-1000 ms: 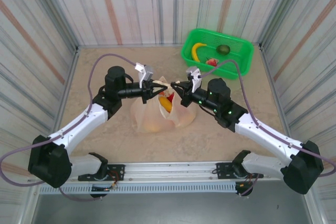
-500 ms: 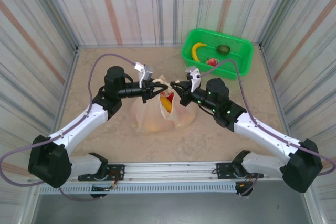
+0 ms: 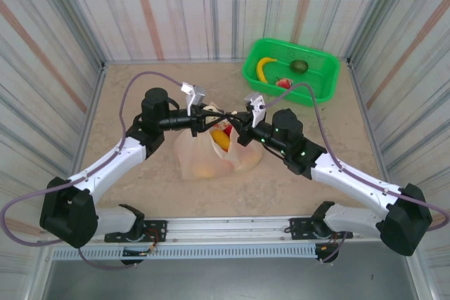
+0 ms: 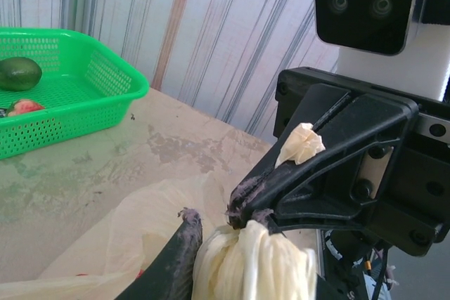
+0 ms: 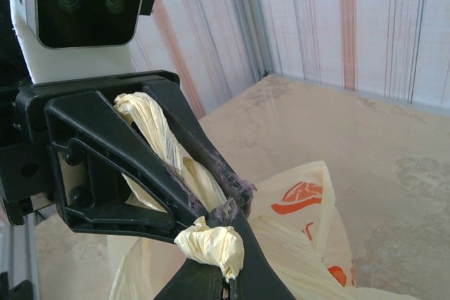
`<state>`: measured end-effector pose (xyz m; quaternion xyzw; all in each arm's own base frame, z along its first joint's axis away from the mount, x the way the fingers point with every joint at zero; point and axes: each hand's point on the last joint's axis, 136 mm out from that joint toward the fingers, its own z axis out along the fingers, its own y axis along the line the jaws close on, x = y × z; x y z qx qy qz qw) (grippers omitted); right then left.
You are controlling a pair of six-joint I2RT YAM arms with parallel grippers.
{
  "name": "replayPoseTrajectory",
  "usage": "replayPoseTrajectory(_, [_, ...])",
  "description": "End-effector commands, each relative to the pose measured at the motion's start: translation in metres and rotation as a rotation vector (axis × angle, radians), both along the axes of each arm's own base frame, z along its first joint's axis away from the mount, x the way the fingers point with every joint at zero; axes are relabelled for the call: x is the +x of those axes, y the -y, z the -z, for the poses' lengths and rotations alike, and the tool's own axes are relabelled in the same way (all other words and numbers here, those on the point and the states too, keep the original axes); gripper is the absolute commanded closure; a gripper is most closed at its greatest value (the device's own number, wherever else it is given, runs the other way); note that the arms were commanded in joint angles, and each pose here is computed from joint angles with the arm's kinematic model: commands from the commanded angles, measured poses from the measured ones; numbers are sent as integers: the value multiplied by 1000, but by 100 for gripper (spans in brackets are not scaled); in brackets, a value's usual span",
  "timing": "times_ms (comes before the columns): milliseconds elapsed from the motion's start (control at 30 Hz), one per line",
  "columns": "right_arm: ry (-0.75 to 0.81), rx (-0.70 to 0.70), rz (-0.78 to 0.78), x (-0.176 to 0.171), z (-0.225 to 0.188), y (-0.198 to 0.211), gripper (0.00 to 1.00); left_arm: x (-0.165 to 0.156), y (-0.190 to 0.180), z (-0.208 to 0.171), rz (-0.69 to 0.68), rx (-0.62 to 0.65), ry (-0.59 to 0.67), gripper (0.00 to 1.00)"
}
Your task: Place the fake fruits into the plastic bag and tie a complex knot
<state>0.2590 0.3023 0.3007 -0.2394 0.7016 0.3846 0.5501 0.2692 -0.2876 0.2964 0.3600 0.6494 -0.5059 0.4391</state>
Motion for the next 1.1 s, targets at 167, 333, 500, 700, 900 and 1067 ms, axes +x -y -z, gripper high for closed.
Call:
replayPoseTrajectory(167, [87, 65, -5, -9, -8, -1, 100, 16, -5, -11, -58, -45, -54, 73])
replayPoseTrajectory(333, [189, 56, -47, -20, -11, -11, 94, 19, -1, -7, -44, -46, -114, 69])
replayPoseTrajectory(500, [309, -9, -75, -31, -10, -25, 91, 20, -1, -5, -44, -34, -130, 67])
replayPoseTrajectory(700, [412, -106, -86, -42, 2, -32, 90, 21, -2, -5, -55, -20, -147, 66])
replayPoseTrajectory(900, [453, -200, -100, -47, 24, -37, 79, 22, 0, -5, -30, -21, -181, 99])
replayPoseTrajectory(1067, [471, -280, -130, -50, 39, -41, 60, 19, -2, -9, -29, -27, -158, 100])
